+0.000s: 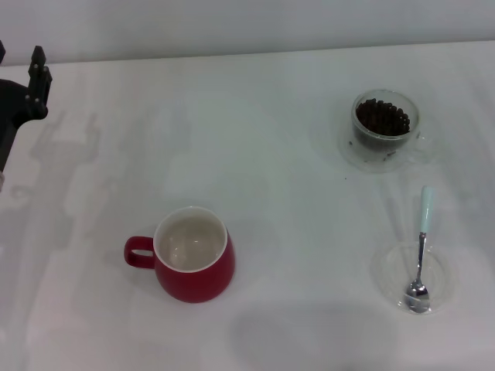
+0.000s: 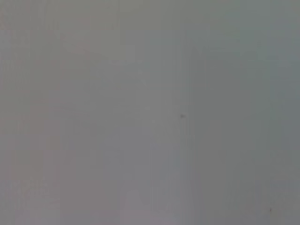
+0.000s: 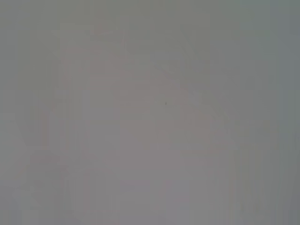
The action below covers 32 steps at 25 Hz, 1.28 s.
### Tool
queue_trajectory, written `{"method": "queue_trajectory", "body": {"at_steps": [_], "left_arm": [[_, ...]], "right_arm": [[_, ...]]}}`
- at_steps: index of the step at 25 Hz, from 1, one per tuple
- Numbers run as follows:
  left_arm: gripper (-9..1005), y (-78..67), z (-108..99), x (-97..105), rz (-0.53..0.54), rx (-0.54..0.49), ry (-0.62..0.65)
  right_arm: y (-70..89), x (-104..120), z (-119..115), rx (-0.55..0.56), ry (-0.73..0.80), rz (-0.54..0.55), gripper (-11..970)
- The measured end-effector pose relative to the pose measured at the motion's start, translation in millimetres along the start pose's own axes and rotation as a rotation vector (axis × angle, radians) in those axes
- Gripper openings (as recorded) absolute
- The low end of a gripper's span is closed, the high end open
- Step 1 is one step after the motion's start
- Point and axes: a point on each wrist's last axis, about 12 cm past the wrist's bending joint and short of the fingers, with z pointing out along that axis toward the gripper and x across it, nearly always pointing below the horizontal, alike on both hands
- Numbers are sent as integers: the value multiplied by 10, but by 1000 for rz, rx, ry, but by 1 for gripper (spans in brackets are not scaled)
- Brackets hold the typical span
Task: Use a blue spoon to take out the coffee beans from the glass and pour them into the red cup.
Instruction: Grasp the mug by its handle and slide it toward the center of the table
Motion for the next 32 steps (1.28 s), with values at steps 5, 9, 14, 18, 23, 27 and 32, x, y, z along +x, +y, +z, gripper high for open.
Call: {"method": "queue_trajectory", "body": {"at_steps": [5,9,14,18,23,27,32], "left_arm": [[516,-1,25,-13,0,4,-4],[516,-8,29,-19,1,7,-8],[516,-12,-8,-3,5,13,-4],[517,17,-106,-2,2,0,-30],[517,63,-401,-1,6,-18,-96],[518,70,-687,34,10,-15,-116],[530,-77,-948,100,4,92,-91]], "right_arm": [[5,4,-8,-1,0,6,874],[21,0,-16,-2,-11,21,873],[36,4,-6,-10,-5,26,873],[37,-1,-2,-12,-7,26,873],[46,-13,51,-19,1,18,872],[56,-23,72,-24,-2,17,872],[50,-27,81,-31,2,5,873]]}}
